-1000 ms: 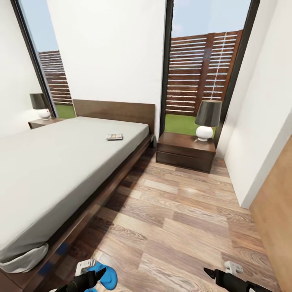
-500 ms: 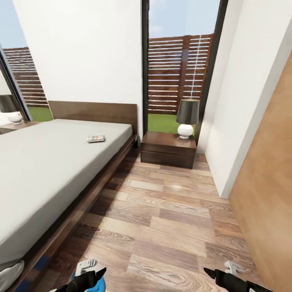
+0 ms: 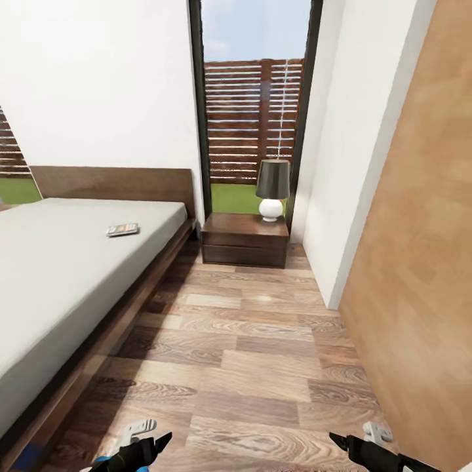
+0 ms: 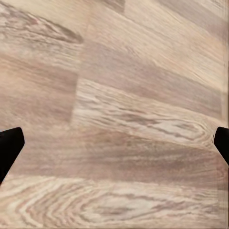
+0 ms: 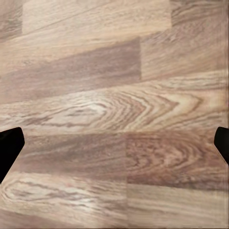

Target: In the bedroom, move the book from the bed onto either nightstand, and place the two sandals side by side next to the bed.

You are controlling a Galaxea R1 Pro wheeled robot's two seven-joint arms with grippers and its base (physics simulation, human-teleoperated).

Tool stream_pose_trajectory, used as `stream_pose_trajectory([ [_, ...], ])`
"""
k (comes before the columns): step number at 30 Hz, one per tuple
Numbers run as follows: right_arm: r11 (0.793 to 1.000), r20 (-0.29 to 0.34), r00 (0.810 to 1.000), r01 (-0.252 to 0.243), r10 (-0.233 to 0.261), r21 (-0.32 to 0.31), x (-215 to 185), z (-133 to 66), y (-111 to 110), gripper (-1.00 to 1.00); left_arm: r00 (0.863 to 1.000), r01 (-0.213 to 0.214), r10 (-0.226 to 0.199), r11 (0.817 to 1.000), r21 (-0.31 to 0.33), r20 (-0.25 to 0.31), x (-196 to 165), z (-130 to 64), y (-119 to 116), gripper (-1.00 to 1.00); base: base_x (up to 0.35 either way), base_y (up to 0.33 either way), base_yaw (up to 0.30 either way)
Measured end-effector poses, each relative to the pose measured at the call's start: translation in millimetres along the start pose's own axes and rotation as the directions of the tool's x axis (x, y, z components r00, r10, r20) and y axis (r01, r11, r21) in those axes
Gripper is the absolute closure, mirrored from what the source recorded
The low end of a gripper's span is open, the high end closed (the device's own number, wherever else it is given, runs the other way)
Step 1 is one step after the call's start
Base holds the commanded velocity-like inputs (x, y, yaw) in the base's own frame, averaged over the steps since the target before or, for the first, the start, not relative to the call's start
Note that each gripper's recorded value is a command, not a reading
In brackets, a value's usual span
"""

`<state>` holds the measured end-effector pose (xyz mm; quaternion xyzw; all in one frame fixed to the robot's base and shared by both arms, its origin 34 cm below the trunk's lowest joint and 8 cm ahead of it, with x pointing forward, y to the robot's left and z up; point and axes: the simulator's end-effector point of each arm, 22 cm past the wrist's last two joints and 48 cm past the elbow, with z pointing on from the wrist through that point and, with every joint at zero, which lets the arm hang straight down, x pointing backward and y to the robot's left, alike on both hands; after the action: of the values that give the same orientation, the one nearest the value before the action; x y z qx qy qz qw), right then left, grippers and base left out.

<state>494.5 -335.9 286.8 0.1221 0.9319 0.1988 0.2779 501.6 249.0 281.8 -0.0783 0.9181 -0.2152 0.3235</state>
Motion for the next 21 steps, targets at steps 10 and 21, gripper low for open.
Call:
stream_pose_trajectory([
  [10,1.0,0.0,1.0,0.0,0.0,0.0,-0.1,0.0,-0.1,-1.0,1.0,0.0,0.0,1.0,0.0,0.0,0.0,0.0,0.1,-1.0,0.0,0.0,-0.279],
  [21,1.0,-0.001,1.0,0.0,0.0,0.0,0.5,0.2,-0.2,-1.0,1.0,0.0,0.0,1.0,0.0,-0.001,0.6,0.1,0.3,-1.0,0.0,0.0,-0.221],
])
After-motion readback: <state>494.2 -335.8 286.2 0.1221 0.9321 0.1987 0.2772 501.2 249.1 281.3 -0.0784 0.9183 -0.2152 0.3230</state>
